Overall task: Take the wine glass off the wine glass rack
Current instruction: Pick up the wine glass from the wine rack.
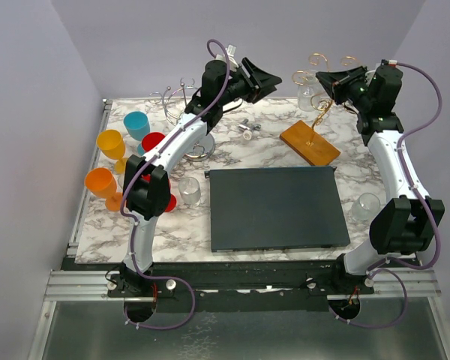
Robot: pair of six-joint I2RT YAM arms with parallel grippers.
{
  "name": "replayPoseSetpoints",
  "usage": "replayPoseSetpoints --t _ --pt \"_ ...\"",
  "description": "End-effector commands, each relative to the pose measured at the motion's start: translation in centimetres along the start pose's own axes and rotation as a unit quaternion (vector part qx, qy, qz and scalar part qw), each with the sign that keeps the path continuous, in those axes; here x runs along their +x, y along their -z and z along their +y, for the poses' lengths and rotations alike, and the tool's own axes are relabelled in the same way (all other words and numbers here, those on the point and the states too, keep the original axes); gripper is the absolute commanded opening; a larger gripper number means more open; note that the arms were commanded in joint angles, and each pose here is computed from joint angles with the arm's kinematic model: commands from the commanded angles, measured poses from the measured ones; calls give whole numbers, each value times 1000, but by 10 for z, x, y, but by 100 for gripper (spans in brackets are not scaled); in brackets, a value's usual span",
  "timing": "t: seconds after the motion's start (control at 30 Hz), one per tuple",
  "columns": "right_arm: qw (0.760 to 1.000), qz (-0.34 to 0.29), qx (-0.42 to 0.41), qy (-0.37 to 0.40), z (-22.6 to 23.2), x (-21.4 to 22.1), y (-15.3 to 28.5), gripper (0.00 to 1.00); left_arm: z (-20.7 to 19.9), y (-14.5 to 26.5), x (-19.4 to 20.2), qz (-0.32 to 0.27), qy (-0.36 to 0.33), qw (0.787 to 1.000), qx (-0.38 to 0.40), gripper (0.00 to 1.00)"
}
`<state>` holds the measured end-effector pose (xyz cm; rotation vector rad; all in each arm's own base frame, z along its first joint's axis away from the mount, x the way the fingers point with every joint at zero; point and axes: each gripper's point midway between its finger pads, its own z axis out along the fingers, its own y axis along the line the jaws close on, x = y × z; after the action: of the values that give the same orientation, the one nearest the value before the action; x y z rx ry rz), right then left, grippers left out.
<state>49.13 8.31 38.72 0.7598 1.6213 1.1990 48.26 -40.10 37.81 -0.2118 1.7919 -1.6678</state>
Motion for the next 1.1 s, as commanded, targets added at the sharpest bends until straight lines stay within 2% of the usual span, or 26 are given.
replayPoseSetpoints --t 0.0,0.5,1.07 --pt "999 15 -44 23 36 1 14 0 -33 13 1 4 -24 999 31 52" --pt "998 51 -36 24 30 12 11 1 -31 13 2 8 -23 999 31 52" --pt "993 99 -54 17 44 29 17 0 -29 35 8 3 -27 999 23 63"
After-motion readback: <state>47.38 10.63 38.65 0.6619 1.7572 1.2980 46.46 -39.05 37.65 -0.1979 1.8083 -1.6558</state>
